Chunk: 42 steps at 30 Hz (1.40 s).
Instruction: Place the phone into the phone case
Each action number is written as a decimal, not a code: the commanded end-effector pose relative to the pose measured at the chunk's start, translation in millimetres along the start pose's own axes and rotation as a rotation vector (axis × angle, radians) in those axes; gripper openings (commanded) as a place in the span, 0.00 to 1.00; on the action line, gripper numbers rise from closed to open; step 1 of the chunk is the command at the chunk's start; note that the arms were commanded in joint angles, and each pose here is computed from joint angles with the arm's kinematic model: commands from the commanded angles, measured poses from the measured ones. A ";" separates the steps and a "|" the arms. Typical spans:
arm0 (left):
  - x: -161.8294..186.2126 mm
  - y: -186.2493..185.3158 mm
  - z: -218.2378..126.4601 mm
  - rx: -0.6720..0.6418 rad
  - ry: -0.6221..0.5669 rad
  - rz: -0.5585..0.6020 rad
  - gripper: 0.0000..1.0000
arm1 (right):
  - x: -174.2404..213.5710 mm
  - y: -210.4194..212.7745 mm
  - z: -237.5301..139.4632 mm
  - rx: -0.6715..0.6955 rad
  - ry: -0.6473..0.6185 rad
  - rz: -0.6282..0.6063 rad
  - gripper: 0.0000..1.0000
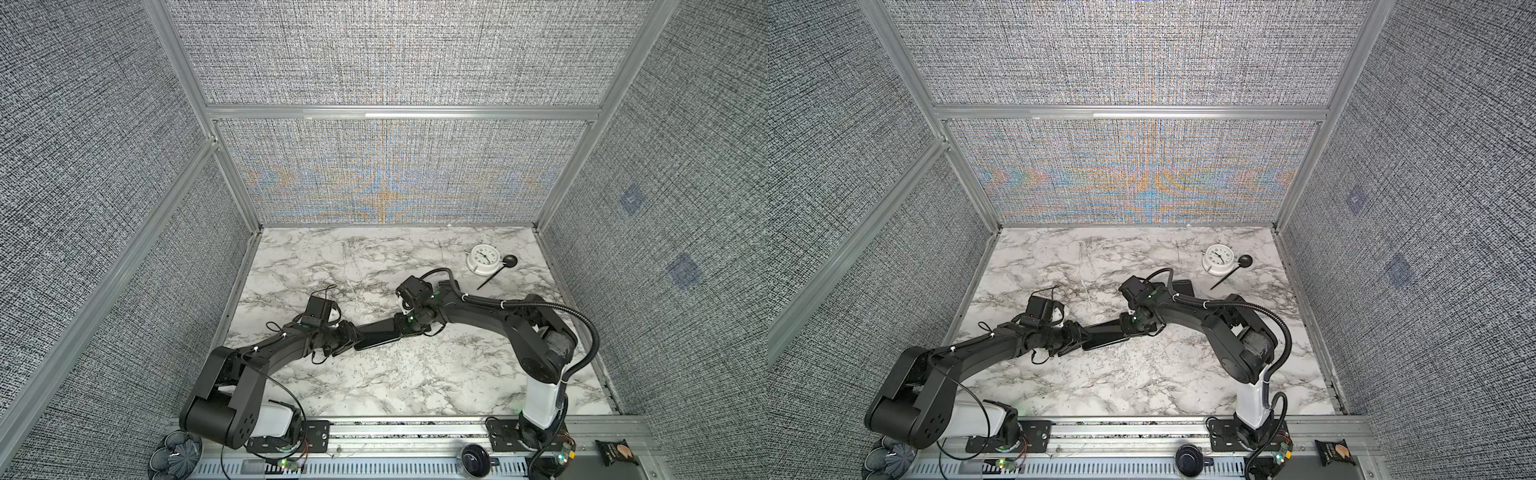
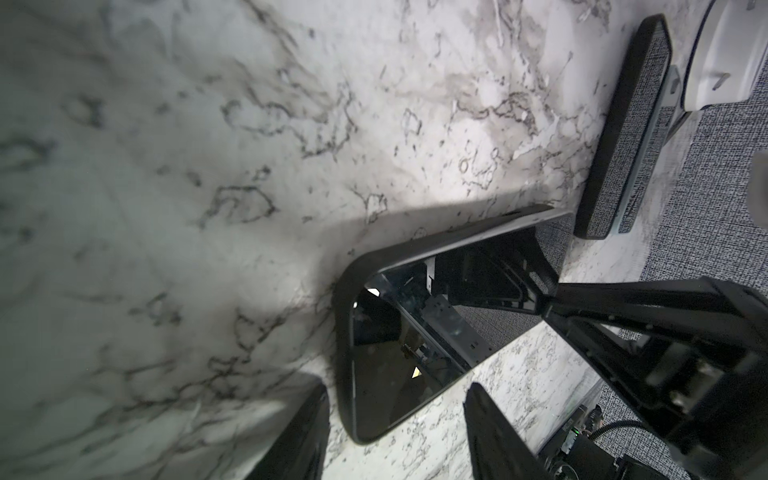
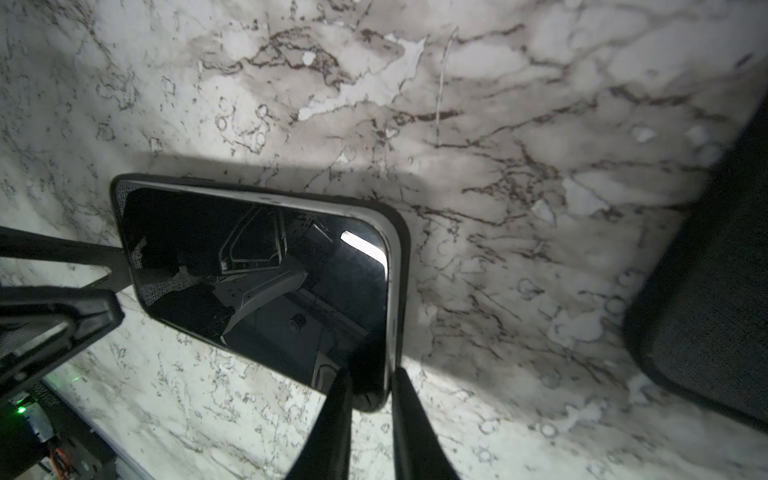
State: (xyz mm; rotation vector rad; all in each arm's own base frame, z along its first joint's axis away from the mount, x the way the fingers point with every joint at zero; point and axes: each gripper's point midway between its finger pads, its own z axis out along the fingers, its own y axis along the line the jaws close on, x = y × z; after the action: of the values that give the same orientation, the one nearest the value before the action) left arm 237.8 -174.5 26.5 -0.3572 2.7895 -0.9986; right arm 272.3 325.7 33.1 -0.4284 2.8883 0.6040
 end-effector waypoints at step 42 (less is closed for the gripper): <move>3.7 13.3 5.1 -0.046 0.010 -0.020 0.52 | 30.2 3.6 23.6 -0.024 0.079 0.002 0.07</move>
State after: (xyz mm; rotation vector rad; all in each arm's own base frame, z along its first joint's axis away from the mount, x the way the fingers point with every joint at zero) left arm 238.6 -175.1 23.5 -0.3703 2.7929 -1.0074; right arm 270.2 325.9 21.1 -0.4112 2.8715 0.5797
